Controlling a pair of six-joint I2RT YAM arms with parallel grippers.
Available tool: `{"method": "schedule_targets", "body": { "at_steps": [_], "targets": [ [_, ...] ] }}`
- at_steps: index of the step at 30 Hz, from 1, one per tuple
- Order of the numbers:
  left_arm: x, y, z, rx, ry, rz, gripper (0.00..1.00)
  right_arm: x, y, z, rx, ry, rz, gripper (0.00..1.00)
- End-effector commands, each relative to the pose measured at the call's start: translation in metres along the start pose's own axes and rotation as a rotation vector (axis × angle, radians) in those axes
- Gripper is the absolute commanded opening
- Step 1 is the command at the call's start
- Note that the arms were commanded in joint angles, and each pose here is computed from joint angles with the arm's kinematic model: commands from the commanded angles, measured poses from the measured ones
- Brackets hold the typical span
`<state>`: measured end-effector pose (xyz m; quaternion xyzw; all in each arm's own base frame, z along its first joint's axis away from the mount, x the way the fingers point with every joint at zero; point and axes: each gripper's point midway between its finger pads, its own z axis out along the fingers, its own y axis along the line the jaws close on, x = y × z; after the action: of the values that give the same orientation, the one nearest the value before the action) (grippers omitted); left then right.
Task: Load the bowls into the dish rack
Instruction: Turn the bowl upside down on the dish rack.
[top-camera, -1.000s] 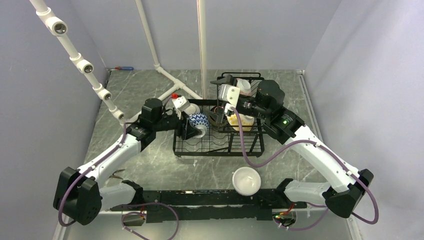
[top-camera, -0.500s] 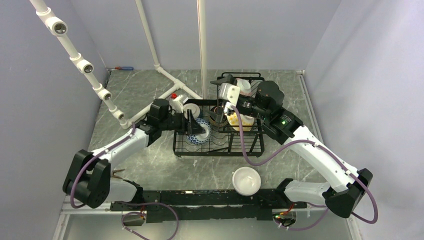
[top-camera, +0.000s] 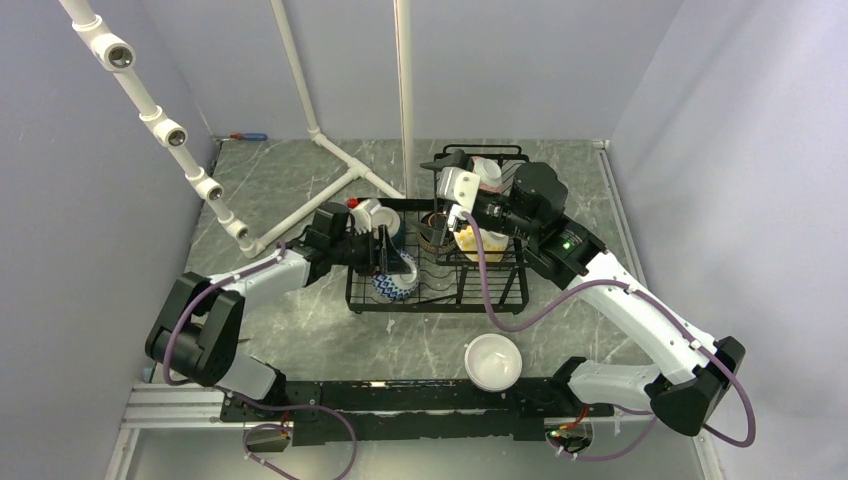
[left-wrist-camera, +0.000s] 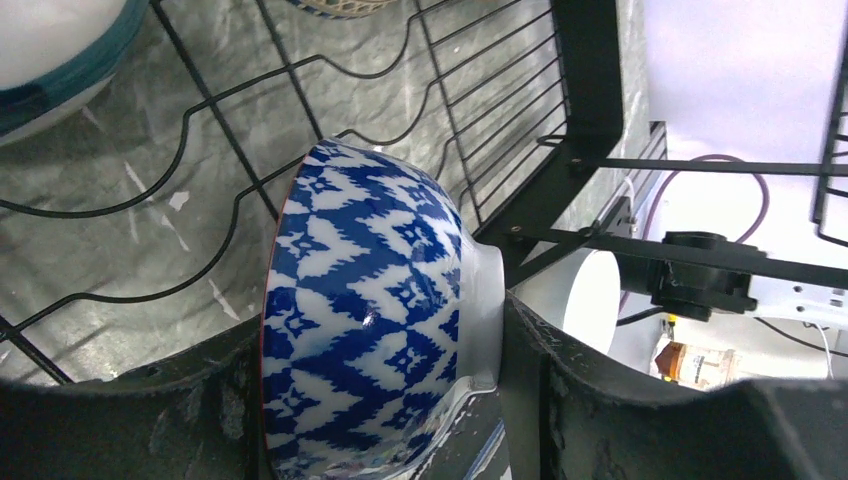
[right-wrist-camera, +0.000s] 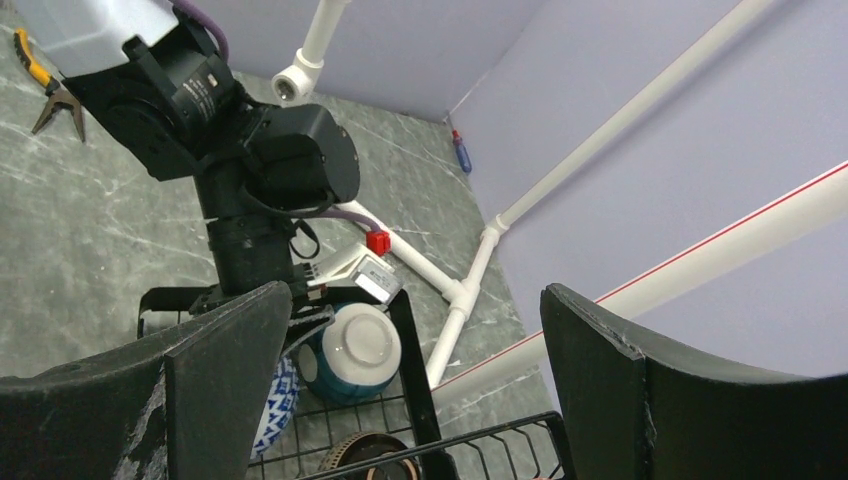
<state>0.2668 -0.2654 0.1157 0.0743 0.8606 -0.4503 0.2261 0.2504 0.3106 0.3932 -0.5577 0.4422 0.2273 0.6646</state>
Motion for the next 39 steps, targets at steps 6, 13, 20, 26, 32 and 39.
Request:
{"method": "schedule_targets", "body": {
  "at_steps": [6, 13, 20, 26, 32, 39],
  "targets": [
    [-0.015, 0.002, 0.009, -0.004, 0.013, 0.076, 0.03, -0.011, -0.006, -0.005, 0.026, -0.032, -0.010, 1.00],
    [-0.007, 0.019, 0.008, -0.105, 0.065, 0.075, 0.26, -0.010, -0.007, -0.005, 0.033, -0.029, -0.011, 1.00],
    [-0.002, 0.028, 0.006, -0.181, 0.084, 0.104, 0.57, -0.009, -0.007, -0.005, 0.035, -0.025, -0.006, 1.00],
    [0.001, 0.032, 0.004, -0.253, 0.105, 0.149, 0.68, -0.010, -0.007, -0.006, 0.036, -0.026, -0.006, 1.00],
    [-0.003, 0.035, 0.000, -0.290, 0.100, 0.170, 0.94, -0.010, -0.006, -0.006, 0.032, -0.028, -0.008, 1.00],
    [-0.009, 0.034, -0.009, -0.353, 0.098, 0.222, 0.94, -0.010, -0.005, -0.007, 0.029, -0.028, -0.007, 1.00]
  ]
}}
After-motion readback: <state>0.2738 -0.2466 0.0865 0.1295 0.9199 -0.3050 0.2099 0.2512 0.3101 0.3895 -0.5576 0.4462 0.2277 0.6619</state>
